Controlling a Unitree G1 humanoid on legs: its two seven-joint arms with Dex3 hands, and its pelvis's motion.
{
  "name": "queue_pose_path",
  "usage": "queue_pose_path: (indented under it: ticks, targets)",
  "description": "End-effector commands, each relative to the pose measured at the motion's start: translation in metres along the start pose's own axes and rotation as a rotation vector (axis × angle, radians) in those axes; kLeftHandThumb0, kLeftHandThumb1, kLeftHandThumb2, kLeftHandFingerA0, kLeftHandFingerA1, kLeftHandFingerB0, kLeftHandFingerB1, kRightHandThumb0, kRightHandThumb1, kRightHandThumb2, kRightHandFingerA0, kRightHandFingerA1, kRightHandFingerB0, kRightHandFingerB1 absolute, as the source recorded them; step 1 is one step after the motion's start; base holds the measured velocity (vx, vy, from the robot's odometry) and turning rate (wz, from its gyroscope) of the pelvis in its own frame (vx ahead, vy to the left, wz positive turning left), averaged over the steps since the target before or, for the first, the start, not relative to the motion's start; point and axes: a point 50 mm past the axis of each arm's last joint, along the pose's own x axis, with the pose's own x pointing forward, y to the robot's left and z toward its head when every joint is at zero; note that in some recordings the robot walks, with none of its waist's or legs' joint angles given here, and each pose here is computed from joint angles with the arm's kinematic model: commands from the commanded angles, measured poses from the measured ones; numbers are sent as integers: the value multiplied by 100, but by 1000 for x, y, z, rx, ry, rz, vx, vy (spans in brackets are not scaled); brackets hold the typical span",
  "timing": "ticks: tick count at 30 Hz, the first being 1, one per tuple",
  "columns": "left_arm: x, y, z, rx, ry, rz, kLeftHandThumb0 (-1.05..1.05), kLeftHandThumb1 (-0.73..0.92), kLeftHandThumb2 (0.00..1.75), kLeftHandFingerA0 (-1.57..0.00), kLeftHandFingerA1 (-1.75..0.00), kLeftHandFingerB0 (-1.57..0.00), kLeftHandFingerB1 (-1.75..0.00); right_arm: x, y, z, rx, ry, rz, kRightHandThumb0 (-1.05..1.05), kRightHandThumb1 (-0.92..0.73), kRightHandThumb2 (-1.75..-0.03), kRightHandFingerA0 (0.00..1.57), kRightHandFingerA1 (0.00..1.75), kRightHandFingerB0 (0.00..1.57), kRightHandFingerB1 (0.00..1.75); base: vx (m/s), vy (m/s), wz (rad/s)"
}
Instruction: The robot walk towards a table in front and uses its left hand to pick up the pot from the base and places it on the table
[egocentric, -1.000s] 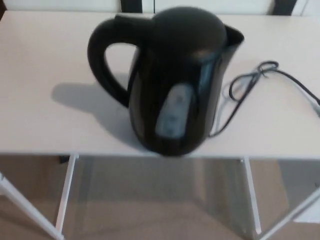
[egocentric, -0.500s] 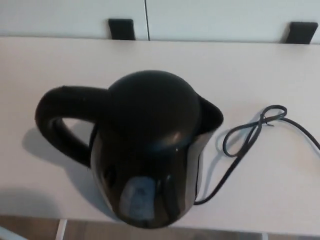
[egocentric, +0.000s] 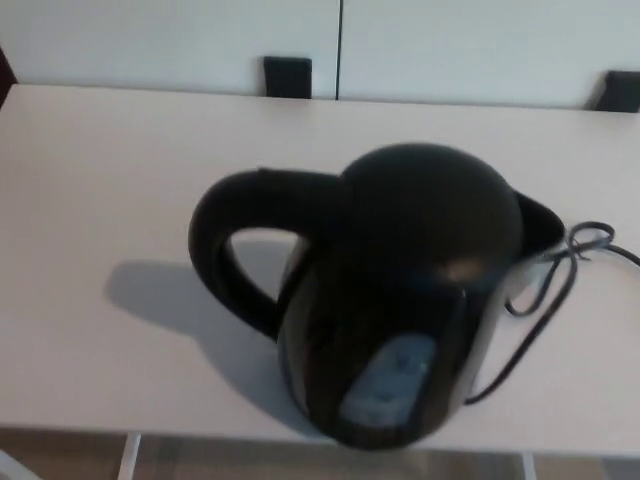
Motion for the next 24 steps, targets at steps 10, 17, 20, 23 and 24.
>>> queue_pose_path:
  ticks: [10,17,20,23,24]
  targets:
    - [-3,-1,-2,52,28,-47,-38,41,67,-48,-51,-38,-46,-4,-2,-9,-4,23,4,-64,-65,-60,81,53,55,43,-176,-93,-7]
    - [-3,-1,0,80,21,-72,-32,51,56,-52,-44,-42,-38,-3,-3,-6,-4,24,0,-64,-65,-60,80,52,54,43,-78,161,-6]
    - [-2,0,0,74,27,-67,-39,42,67,-47,-51,-39,-46,-3,-3,-7,-13,20,2,-64,-66,-61,80,54,55,43,-70,450,-6]
    - [-2,0,-1,76,36,-66,-32,50,55,-53,-43,-43,-38,-4,-2,-8,-10,23,5,-65,-65,-60,79,54,54,44,-31,135,-3]
    - [-2,0,-1,76,37,-65,-32,50,55,-53,-43,-43,-38,-4,-2,-8,-10,24,5,-65,-65,-60,79,54,54,44,0,18,10]
